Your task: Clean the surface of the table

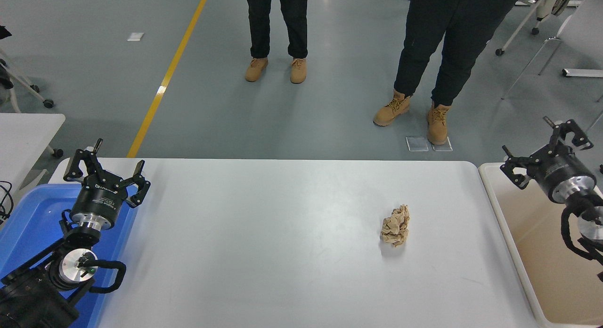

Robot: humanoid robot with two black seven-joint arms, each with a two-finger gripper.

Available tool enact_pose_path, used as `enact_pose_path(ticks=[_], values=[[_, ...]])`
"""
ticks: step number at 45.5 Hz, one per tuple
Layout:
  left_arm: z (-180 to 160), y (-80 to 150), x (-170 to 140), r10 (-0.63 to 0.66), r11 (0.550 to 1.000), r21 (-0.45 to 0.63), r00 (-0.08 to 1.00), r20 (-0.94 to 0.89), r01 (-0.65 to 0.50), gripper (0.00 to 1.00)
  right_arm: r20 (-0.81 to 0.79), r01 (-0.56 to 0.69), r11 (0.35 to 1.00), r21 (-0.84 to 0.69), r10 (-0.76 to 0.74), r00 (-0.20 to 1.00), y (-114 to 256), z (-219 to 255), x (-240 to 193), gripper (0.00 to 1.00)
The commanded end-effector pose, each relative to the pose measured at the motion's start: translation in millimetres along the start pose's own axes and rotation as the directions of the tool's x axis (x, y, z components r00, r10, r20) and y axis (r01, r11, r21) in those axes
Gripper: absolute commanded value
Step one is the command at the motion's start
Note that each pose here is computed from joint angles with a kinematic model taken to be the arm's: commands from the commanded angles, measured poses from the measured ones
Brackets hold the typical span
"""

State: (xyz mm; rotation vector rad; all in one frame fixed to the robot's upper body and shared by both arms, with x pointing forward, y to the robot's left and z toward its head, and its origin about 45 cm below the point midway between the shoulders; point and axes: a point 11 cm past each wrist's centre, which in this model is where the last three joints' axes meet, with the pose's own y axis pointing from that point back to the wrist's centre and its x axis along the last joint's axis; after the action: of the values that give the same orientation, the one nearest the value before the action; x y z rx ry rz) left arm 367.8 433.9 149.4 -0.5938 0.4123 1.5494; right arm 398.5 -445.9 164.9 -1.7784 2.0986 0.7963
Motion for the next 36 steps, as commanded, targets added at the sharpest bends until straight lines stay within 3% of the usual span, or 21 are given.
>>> enact_pose_path(ticks=[1,36], values=[[0,0,0,0.001,1.000,0.000,1.000,-0.001,-0.001,0.99,-0.005,-0.020,0.999,-0.027,0.020,1.000,7,28,8,0.99],[0,0,0,0.000,1.000,0.000,1.000,0.000,0.000,0.99,-0.033,-0.038,0.999,-0.035,0.037,0.999,10,27,18,0.99]])
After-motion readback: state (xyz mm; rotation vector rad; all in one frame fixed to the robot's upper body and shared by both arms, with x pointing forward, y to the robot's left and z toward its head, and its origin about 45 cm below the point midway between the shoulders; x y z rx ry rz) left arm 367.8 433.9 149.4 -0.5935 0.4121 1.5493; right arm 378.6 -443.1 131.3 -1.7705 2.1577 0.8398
